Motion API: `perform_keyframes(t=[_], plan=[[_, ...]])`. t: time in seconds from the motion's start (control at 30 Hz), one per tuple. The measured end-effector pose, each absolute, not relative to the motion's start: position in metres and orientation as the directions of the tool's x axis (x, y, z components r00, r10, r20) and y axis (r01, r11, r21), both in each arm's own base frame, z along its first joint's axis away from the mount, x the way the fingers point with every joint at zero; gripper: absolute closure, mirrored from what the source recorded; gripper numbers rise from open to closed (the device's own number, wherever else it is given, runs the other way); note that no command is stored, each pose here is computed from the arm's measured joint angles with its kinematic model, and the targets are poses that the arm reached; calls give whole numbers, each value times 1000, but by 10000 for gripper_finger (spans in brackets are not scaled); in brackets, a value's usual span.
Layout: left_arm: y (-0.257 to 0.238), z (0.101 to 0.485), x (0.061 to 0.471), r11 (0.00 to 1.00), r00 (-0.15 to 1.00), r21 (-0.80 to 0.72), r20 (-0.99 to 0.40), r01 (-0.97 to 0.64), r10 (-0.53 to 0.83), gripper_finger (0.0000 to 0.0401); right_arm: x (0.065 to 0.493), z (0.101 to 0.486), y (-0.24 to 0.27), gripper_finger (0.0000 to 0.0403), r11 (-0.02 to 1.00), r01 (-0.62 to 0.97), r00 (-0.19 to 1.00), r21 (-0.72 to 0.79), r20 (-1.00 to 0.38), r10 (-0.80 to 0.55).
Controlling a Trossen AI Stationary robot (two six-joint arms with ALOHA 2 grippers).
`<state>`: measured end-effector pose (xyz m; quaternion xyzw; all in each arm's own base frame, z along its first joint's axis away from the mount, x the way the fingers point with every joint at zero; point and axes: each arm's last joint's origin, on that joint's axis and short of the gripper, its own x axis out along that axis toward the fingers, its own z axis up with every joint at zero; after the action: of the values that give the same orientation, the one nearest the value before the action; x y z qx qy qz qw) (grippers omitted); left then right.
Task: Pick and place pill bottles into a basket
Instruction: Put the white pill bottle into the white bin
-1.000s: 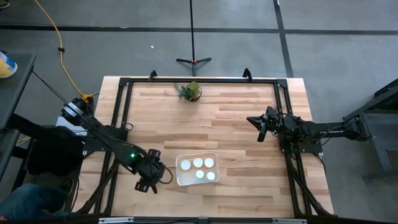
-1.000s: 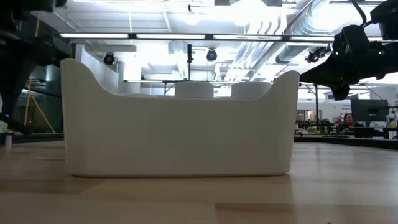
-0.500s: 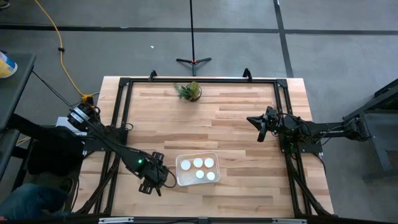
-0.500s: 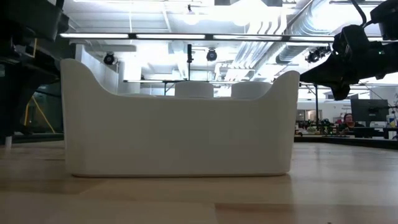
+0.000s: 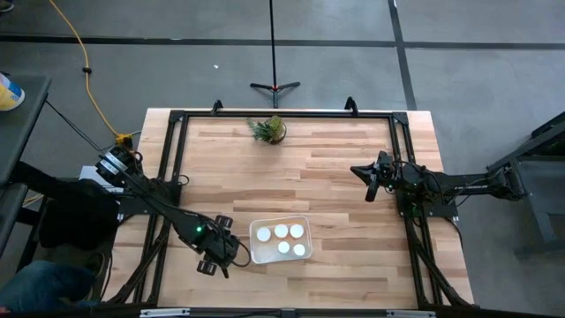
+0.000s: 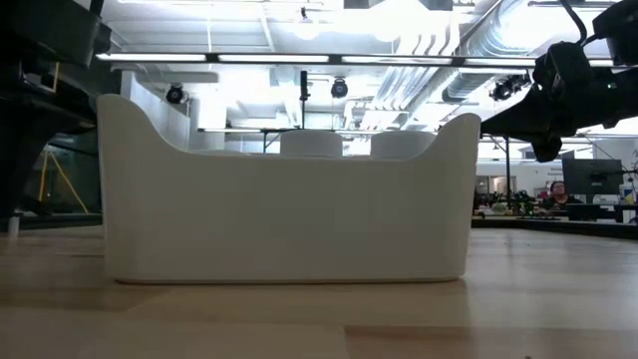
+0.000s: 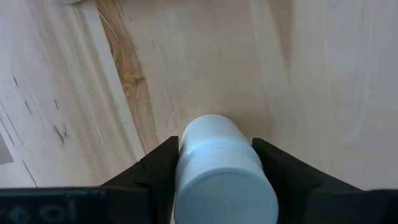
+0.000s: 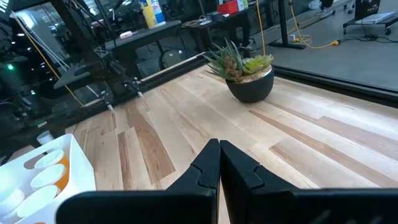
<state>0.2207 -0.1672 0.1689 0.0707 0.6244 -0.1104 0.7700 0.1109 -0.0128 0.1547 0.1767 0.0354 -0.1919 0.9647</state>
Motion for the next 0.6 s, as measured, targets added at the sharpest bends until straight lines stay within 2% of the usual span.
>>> perform_keyframes(t=[0.33,0.6], plan=[[-171,190,227,953,195,-2,-979,301,-63,180,111,154,-13,401,864,383,924,326,-139,-357],[-160,230,255,967,271,11,-961,256,-61,186,111,154,-13,402,864,385,923,325,-143,-357]])
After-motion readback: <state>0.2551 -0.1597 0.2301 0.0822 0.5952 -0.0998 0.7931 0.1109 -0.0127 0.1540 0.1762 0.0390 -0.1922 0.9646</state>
